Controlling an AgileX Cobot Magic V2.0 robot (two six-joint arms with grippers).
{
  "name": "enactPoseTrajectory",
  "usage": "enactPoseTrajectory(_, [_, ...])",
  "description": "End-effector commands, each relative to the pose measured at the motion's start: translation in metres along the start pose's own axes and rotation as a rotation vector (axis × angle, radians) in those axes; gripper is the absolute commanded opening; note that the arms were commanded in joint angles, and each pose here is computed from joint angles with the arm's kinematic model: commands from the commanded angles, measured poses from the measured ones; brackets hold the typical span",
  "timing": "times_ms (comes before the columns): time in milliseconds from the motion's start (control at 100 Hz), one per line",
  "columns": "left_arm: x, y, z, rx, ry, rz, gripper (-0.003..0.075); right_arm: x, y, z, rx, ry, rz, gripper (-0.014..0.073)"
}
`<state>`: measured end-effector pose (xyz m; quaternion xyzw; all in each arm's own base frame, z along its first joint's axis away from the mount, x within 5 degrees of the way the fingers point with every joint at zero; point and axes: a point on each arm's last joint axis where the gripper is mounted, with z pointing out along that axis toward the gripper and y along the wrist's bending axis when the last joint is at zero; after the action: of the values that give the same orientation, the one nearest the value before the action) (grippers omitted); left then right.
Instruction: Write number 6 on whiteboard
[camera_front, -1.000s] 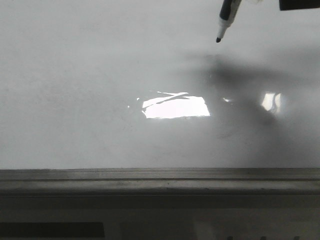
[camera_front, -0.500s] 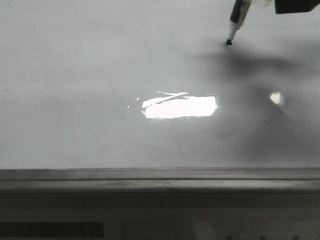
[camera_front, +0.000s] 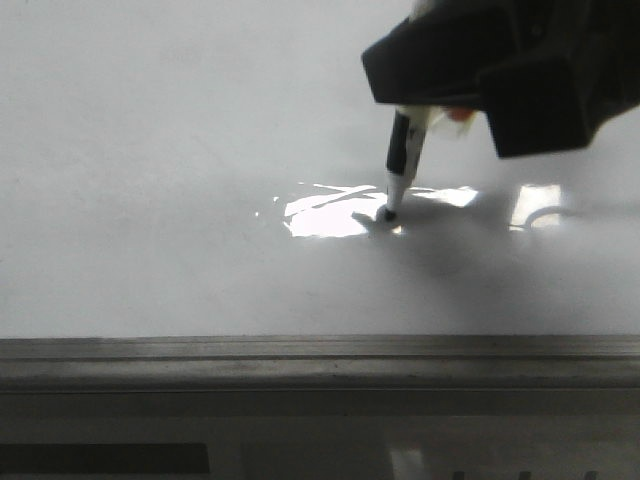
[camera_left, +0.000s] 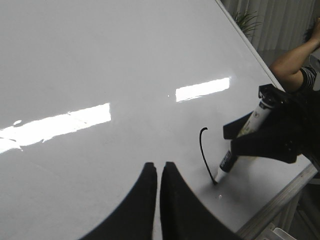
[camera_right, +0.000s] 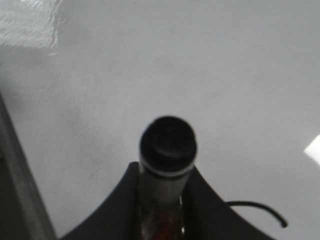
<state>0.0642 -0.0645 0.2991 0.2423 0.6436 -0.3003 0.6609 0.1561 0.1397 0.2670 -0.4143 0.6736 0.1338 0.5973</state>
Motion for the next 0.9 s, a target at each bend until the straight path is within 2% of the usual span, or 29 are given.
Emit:
enactPoseTrajectory(0, [-0.009, -0.004, 0.0, 0.04, -0.028, -0.056, -0.002, 0.01, 0.002, 0.0, -0.016, 0.157, 0.018, -0.0063])
enactPoseTrajectory(70, [-0.009, -0.004, 0.0, 0.04, -0.028, -0.056, -0.002, 0.013, 0.003, -0.003, -0.018, 0.202, 0.018, -0.0056])
enactPoseTrajectory(150, [-0.009, -0.004, 0.0, 0.04, -0.028, -0.056, -0.002, 0.011, -0.001, -0.008, 0.0, 0.196, 0.022, -0.0055])
enactPoseTrajectory(330, [-0.009, -0.004, 0.0, 0.04, -0.028, -0.056, -0.002, 0.005, -0.017, -0.021, 0.09, 0.144, 0.023, -0.0055])
enactPoseTrajectory(460, [-0.009, -0.004, 0.0, 0.04, -0.028, -0.056, -0.002, -0.003, -0.027, -0.024, 0.143, 0.054, 0.029, -0.0055])
enactPoseTrajectory(600, [-0.009, -0.004, 0.0, 0.04, -0.028, -0.056, -0.002, -0.011, -0.027, -0.019, 0.146, -0.054, 0.025, -0.0055])
enactPoseTrajectory(730, [-0.01, -0.005, 0.0, 0.048, -0.03, -0.056, -0.002, -0.008, -0.028, -0.012, 0.144, -0.053, 0.071, -0.0055])
enactPoseTrajectory(890, [-0.01, -0.005, 0.0, 0.048, -0.03, -0.056, -0.002, -0.007, -0.021, -0.004, 0.105, -0.054, 0.068, -0.0055])
